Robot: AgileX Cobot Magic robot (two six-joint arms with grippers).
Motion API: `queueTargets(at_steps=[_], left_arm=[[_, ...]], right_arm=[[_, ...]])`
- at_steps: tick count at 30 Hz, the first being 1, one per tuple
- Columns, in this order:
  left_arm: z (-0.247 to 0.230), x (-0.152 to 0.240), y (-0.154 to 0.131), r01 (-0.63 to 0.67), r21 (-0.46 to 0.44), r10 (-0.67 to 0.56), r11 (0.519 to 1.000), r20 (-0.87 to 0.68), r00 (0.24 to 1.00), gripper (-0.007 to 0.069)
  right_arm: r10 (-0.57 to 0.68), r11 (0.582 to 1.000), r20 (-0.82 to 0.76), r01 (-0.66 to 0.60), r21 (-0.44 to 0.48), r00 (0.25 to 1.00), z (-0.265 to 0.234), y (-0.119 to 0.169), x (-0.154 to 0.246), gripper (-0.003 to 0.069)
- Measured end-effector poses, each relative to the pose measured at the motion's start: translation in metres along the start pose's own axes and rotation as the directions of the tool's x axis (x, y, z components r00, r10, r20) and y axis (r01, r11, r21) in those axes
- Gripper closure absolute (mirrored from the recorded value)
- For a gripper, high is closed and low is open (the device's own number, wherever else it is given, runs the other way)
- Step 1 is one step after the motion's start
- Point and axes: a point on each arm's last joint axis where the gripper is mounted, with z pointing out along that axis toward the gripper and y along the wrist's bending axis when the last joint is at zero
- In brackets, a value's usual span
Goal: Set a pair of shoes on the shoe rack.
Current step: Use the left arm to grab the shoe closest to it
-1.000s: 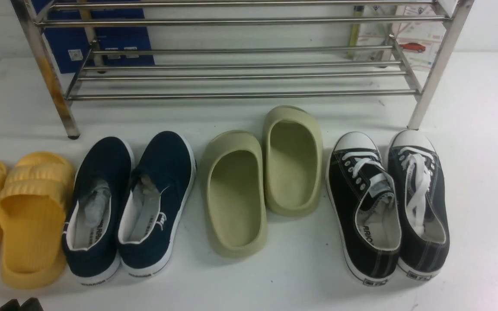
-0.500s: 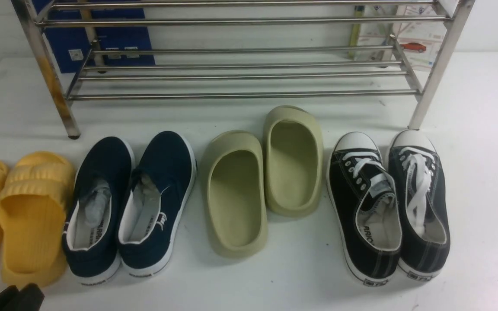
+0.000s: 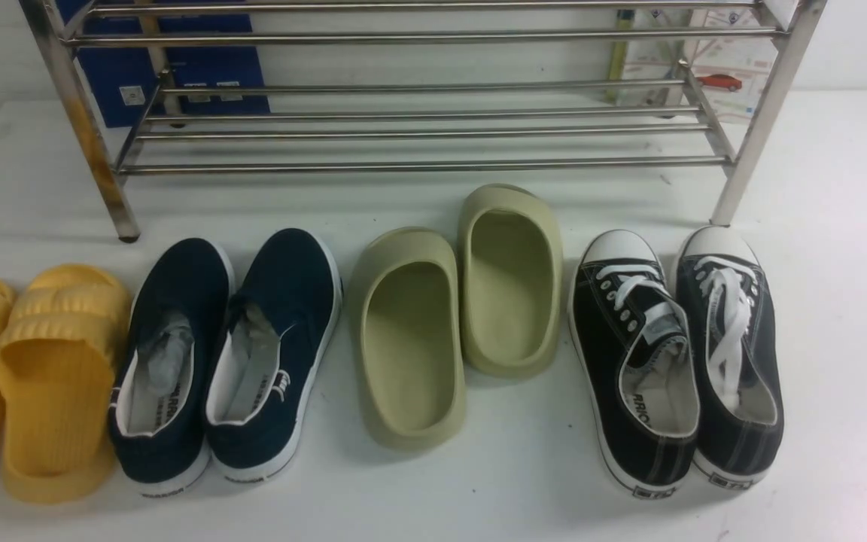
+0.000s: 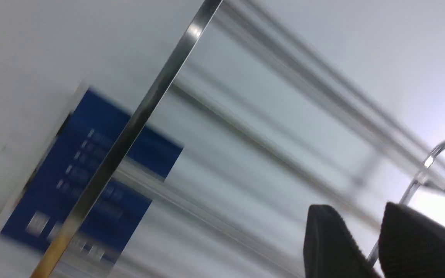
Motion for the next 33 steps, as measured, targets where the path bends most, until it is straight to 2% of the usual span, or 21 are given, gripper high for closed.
queueTargets(at_steps=[1,2,4,5,8,9,10,11,12,13,14,15,16,21,24,27,30,31,33], left_arm=[[0.005,-0.009,-0.006,-0.007,0.011,0.007,1.000,0.007,1.000,0.0405],[0.016,-0.034,-0.025,-0.033,0.045,0.031,0.998,0.032,0.999,0.0403],[0.036,-0.059,-0.046,-0.062,0.059,0.063,0.996,-0.022,0.998,0.0400],[0.038,-0.061,-0.048,-0.063,0.059,0.065,0.996,-0.031,0.997,0.0400],[0.071,-0.071,-0.065,-0.076,0.021,0.079,0.997,-0.273,0.959,0.0397],[0.072,-0.067,-0.064,-0.078,0.013,0.078,0.997,-0.299,0.951,0.0397],[0.082,-0.058,-0.063,-0.093,-0.021,0.074,0.995,-0.438,0.896,0.0397],[0.086,-0.052,-0.061,-0.100,-0.038,0.068,0.994,-0.497,0.865,0.0397],[0.092,-0.036,-0.055,-0.124,-0.077,0.049,0.989,-0.625,0.779,0.0396],[0.094,-0.025,-0.050,-0.141,-0.101,0.030,0.985,-0.699,0.715,0.0394],[0.098,-0.009,-0.043,-0.168,-0.133,-0.001,0.977,-0.786,0.618,0.0392],[0.099,-0.007,-0.041,-0.172,-0.138,-0.006,0.975,-0.797,0.604,0.0392],[0.105,0.009,-0.033,-0.196,-0.166,-0.042,0.966,-0.854,0.518,0.0390],[0.126,0.051,-0.013,-0.224,-0.241,-0.155,0.944,-0.926,0.344,0.0388],[0.137,0.074,-0.002,-0.238,-0.277,-0.207,0.931,-0.937,0.282,0.0388],[0.146,0.099,0.017,-0.305,-0.313,-0.254,0.899,-0.943,0.216,0.0387],[0.149,0.121,0.037,-0.389,-0.382,-0.340,0.839,-0.924,0.175,0.0387],[0.149,0.125,0.039,-0.398,-0.387,-0.349,0.832,-0.922,0.167,0.0387],[0.149,0.144,0.058,-0.482,-0.435,-0.424,0.760,-0.895,0.139,0.0387]], right_arm=[[0.000,1.000,0.000,0.000,0.000,1.000,0.000,0.000,0.000,0.0528],[0.000,1.000,0.000,0.000,0.000,1.000,0.000,0.000,0.000,0.0528],[0.000,1.000,0.000,0.000,0.000,1.000,0.000,0.000,0.000,0.0528],[0.000,1.000,0.000,0.000,0.000,1.000,0.000,0.000,0.000,0.0528],[0.000,1.000,0.000,0.000,0.000,1.000,0.000,0.000,0.000,0.0524],[0.000,1.000,0.000,0.000,0.000,1.000,0.000,0.000,0.000,0.0524],[0.000,1.000,0.000,0.000,0.000,1.000,0.000,0.000,0.000,0.0523],[0.000,1.000,0.000,0.000,0.000,1.000,0.000,0.000,0.000,0.0522],[0.000,1.000,0.000,0.000,0.000,1.000,0.000,0.000,0.000,0.0519],[0.000,1.000,0.000,0.000,0.000,1.000,0.000,0.000,0.000,0.0517],[0.000,1.000,0.000,0.000,0.000,1.000,0.000,0.000,0.000,0.0515],[0.000,1.000,0.000,0.000,0.000,1.000,0.000,0.000,0.000,0.0515],[0.000,1.000,0.000,0.000,0.000,1.000,0.000,0.000,0.000,0.0514],[0.000,1.000,0.000,0.000,0.000,1.000,0.000,0.000,0.000,0.0508],[0.000,1.000,0.000,0.000,0.000,1.000,0.000,0.000,0.000,0.0505],[0.000,1.000,0.000,0.000,0.000,1.000,0.000,0.000,0.000,0.0500],[0.000,1.000,0.000,0.000,0.000,1.000,0.000,0.000,0.000,0.0496],[0.000,1.000,0.000,0.000,0.000,1.000,0.000,0.000,0.000,0.0496],[0.000,1.000,0.000,0.000,0.000,1.000,0.000,0.000,0.000,0.0493]])
